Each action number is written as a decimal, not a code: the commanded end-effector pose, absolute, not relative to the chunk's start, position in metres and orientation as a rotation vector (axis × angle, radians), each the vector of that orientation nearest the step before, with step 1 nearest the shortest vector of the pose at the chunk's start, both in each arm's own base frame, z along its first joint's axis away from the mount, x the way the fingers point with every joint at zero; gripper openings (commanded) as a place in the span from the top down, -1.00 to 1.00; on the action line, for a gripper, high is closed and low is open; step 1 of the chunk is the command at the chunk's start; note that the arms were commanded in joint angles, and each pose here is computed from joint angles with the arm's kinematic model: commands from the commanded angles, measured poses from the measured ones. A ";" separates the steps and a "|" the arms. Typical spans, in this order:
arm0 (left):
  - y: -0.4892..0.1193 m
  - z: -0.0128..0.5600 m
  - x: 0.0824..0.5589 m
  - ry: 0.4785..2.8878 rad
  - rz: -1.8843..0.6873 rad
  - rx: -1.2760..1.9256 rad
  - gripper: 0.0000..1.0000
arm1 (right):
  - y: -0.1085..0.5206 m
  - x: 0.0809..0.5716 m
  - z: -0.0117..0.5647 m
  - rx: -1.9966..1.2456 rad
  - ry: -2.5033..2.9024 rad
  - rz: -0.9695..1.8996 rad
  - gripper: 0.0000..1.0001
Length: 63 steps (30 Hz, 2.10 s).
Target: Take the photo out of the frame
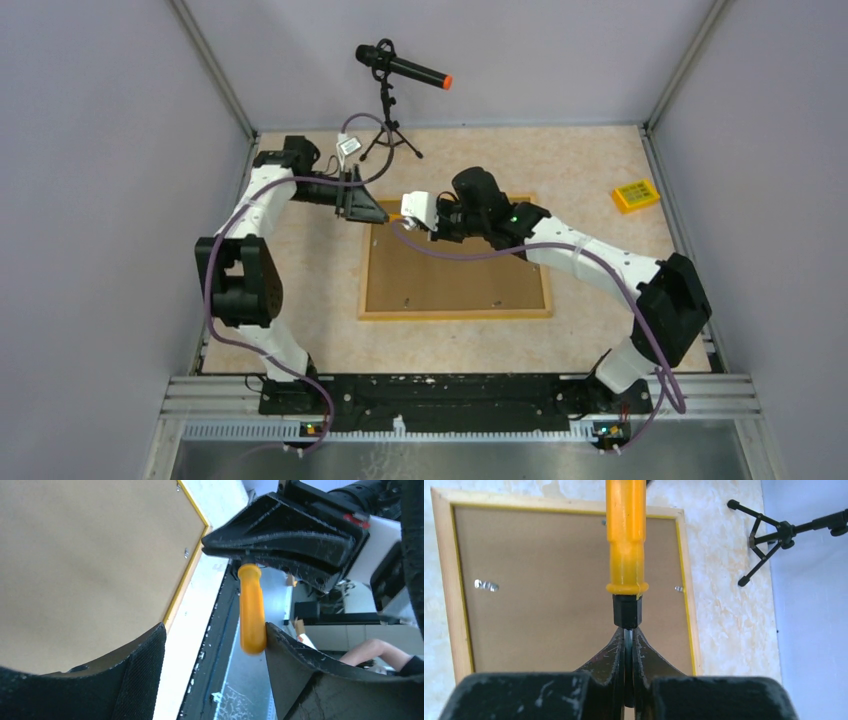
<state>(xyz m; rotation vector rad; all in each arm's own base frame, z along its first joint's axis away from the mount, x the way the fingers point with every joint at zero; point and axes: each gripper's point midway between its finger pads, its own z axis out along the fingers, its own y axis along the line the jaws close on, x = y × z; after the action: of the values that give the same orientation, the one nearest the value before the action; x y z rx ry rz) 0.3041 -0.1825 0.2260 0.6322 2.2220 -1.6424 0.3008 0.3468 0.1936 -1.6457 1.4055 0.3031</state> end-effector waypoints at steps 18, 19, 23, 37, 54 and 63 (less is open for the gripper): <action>-0.194 0.254 0.305 2.069 -1.711 0.453 -0.33 | 0.381 0.300 0.215 -1.461 1.527 0.480 1.00; -0.196 0.253 0.303 2.071 -1.718 0.460 -0.28 | 0.382 0.301 0.214 -1.459 1.529 0.477 1.00; -0.200 0.251 0.298 2.080 -1.742 0.475 -0.14 | 0.382 0.303 0.214 -1.445 1.540 0.467 1.00; -0.210 0.242 0.293 2.111 -1.767 0.486 0.52 | 0.384 0.304 0.211 -1.449 1.558 0.470 1.00; -0.086 0.149 0.344 2.464 -0.999 0.301 1.00 | 0.269 0.200 0.103 -1.855 1.834 0.572 -0.25; -0.079 0.128 0.356 2.529 -0.831 0.302 1.00 | 0.237 0.174 0.050 -1.884 1.988 0.522 -0.25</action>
<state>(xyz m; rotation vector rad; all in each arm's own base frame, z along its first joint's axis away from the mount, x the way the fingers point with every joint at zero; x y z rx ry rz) 0.3434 -0.0831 0.1324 0.2359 2.5256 -0.9585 0.1758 0.2361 0.0484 -1.8985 2.0220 0.5442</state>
